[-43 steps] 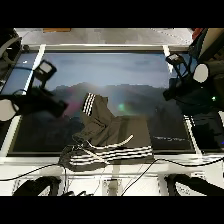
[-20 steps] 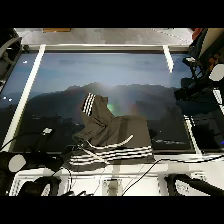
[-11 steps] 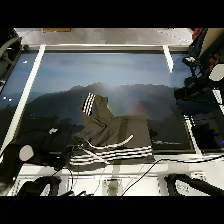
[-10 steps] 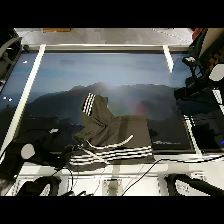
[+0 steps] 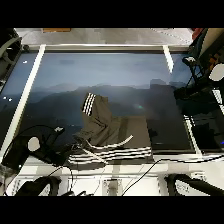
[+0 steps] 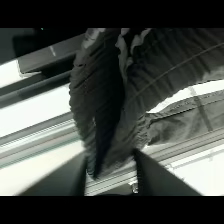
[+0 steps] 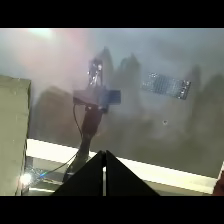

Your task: Fold the clothes and pants, and hang the long-sleeved shirts on hangers.

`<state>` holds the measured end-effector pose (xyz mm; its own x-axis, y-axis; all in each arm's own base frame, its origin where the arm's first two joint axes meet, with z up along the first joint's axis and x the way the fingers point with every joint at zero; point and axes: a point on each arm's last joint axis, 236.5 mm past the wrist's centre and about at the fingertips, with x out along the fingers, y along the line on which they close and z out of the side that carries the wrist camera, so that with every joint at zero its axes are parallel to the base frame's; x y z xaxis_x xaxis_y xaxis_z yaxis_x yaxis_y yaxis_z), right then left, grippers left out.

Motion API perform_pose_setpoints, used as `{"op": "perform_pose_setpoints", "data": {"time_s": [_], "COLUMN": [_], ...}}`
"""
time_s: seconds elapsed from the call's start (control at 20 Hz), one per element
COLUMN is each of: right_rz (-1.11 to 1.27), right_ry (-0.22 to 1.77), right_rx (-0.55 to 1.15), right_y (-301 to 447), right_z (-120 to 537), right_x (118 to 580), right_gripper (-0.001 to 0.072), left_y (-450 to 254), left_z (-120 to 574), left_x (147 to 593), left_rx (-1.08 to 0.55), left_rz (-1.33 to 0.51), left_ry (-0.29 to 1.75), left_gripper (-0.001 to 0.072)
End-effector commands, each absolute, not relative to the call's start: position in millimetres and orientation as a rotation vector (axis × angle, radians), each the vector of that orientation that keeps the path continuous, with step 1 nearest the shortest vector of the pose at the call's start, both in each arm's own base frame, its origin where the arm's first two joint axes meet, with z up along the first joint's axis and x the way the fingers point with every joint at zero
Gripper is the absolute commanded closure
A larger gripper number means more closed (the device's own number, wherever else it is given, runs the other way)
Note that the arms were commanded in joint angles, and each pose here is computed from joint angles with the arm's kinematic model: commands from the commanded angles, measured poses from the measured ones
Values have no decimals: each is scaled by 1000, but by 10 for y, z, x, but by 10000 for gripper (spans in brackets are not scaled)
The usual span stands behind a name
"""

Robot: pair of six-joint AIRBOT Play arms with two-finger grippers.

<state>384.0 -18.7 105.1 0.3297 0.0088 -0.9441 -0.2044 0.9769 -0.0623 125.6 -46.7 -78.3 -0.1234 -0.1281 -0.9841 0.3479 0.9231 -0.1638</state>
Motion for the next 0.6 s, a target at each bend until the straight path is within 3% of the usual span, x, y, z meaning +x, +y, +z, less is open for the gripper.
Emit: {"op": "perform_pose_setpoints", "data": {"time_s": [0.0,0.1,0.25,0.4,0.55], "right_rz": [106,83,89,215,522], "right_ry": [1189,1193,1365,1556,1572], "right_rx": [-209,-233,-155,102,423], "right_y": [-276,-351,-452,-326,240], "right_z": [1070,990,560,57,-123], "right_x": [3942,3958,3635,3030,2502], "right_gripper": [702,703,703,703,703], "left_y": [-471,-485,-580,-624,-627], "left_z": [-782,-768,-684,-589,-578], "left_x": [1290,1386,1552,1668,1714], "left_rx": [177,176,144,133,134], "left_rz": [-414,-409,-419,-422,-419], "left_ry": [1636,1598,1531,1488,1470], "left_gripper": [686,689,689,689,689]}}
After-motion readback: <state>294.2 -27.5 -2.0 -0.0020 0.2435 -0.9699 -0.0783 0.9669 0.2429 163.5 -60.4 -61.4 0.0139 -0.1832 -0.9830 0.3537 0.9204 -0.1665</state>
